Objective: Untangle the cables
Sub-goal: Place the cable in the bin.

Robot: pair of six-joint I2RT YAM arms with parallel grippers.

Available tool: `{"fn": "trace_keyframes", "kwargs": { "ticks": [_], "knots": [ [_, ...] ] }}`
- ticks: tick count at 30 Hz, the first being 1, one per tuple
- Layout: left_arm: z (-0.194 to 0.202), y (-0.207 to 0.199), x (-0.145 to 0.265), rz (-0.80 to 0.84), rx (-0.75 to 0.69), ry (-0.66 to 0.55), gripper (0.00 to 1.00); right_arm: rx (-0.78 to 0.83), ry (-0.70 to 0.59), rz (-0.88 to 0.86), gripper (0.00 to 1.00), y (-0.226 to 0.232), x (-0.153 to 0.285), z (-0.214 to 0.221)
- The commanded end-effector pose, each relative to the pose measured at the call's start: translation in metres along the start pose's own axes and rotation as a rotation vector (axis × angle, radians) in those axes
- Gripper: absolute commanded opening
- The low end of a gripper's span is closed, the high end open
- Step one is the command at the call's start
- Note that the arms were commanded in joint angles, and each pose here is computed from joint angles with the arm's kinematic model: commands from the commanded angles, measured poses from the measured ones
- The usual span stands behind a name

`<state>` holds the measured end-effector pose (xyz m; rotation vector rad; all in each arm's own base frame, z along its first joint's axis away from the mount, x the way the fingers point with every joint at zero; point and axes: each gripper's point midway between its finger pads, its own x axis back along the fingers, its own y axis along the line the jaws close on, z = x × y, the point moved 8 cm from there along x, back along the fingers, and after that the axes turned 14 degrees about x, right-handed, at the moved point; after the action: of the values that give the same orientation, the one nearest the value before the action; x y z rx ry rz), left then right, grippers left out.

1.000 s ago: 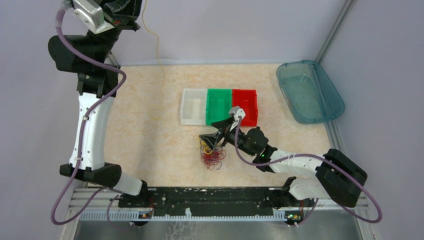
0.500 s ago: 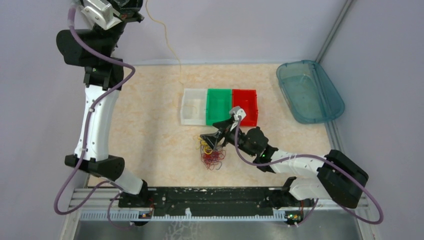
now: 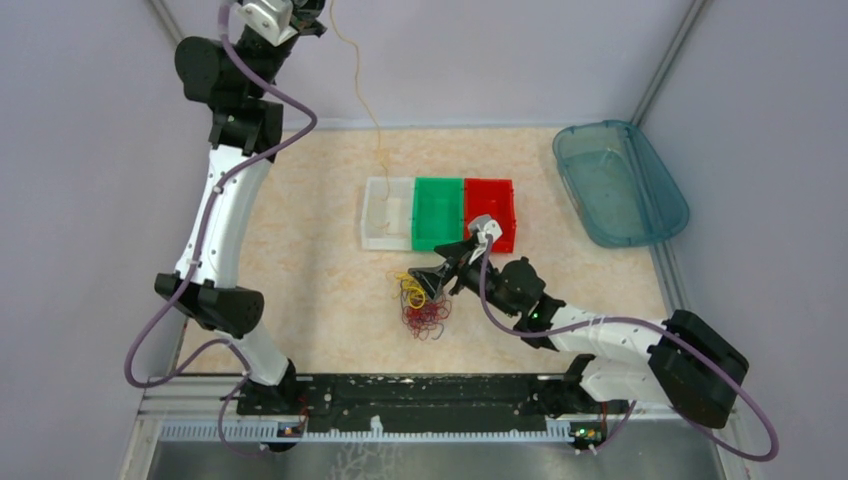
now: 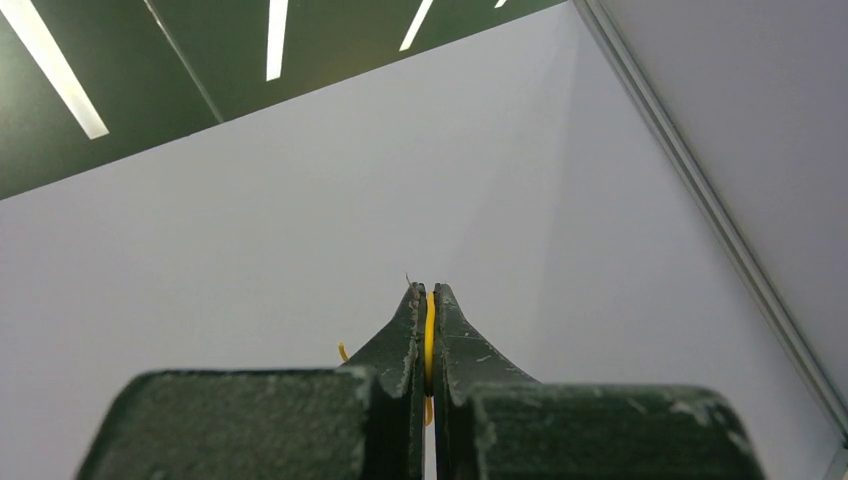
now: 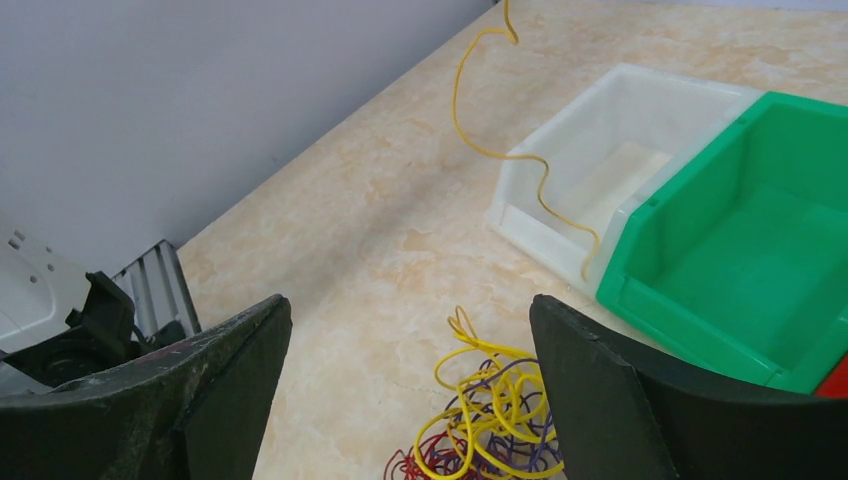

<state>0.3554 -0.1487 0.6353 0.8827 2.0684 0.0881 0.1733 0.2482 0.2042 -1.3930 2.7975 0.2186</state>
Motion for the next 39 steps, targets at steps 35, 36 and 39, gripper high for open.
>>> {"fn": "trace_keyframes", "kwargs": {
  "ticks": [35,36,39],
  "knots": [
    [0.083,-0.024,0.013,-0.125,0.009,0.159,0.0,0.001,-0.083,0.034,0.89,-0.009,0.014,-0.011],
    [0.09,-0.026,0.019,-0.133,0.03,0.188,0.0,0.0,-0.087,0.037,0.89,-0.01,0.015,-0.012],
    [0.111,-0.035,0.031,-0.148,0.08,0.287,0.0,-0.003,-0.09,0.044,0.89,-0.011,0.015,-0.013]
  ]
}}
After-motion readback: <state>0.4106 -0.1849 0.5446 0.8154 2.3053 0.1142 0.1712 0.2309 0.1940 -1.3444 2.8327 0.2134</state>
